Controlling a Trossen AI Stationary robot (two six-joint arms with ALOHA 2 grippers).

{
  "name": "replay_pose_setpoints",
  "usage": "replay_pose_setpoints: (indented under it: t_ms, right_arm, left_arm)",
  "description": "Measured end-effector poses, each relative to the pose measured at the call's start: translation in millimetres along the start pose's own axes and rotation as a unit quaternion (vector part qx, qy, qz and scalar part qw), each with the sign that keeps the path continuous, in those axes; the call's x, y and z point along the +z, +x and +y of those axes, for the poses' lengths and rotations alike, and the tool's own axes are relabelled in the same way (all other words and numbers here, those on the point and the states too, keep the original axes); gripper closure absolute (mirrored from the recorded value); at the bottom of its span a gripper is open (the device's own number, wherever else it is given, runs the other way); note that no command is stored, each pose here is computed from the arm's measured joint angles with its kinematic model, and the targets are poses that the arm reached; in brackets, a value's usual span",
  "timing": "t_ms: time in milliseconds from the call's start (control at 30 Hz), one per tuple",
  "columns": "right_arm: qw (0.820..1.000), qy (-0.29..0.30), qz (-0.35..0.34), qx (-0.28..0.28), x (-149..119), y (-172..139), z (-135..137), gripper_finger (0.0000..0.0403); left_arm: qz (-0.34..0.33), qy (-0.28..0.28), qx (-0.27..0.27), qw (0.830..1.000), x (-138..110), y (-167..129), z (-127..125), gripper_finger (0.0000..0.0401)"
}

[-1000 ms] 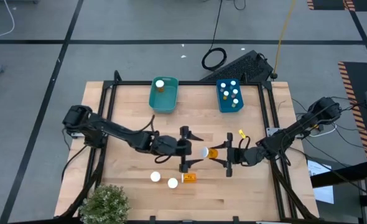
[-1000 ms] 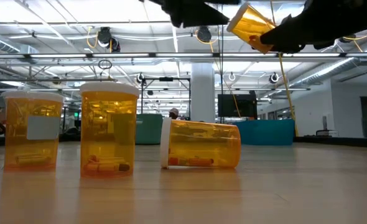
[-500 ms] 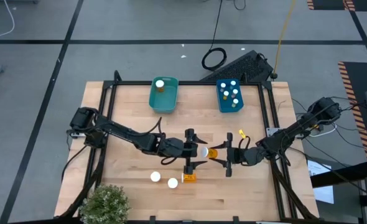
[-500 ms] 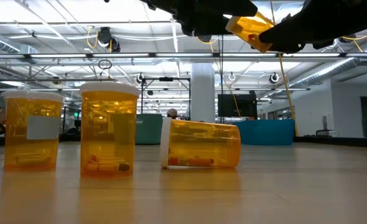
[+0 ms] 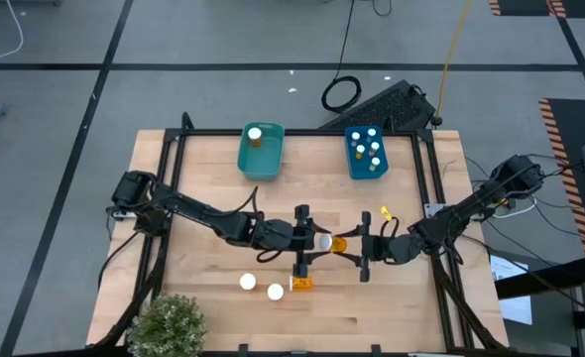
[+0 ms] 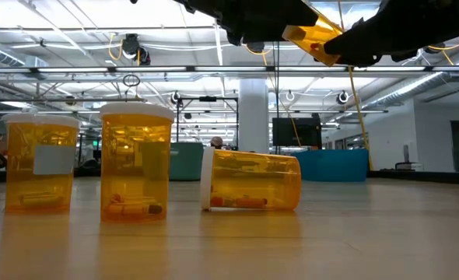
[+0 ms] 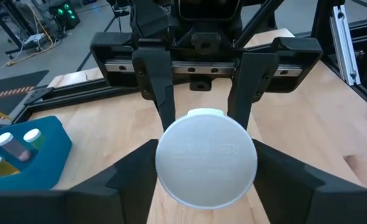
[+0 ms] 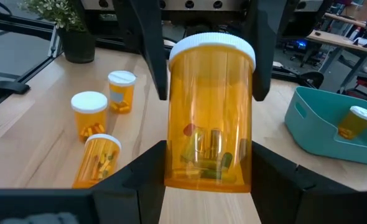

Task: Pick and place medicine bottles into bin by pill shape (circle, oval)
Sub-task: Put the big orange pill bottle into the green bin

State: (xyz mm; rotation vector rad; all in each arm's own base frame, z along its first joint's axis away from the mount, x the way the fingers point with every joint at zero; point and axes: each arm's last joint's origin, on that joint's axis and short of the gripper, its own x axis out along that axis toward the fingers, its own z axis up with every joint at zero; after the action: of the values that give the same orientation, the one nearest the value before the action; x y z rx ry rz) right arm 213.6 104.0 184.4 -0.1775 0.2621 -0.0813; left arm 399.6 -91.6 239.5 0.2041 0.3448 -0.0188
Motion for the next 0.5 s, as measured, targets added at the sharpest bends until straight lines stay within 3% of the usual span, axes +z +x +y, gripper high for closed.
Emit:
replay_pose_setpoints:
  t_ms: [367, 500]
  right_arm:
    - [1.000, 0.009, 0.000, 0.000, 0.1, 0.0, 0.0, 0.0214]
    - [1.000, 0.019, 0.000, 0.002, -0.1, -0.5, 0.8, 0.0188]
  left_arm:
    - [0.000, -0.001, 0.000, 1.000, 0.1, -0.1, 0.0, 0.0179]
    - [0.004, 0.002, -0.001, 1.000, -0.5, -0.3, 0.0, 0.0179]
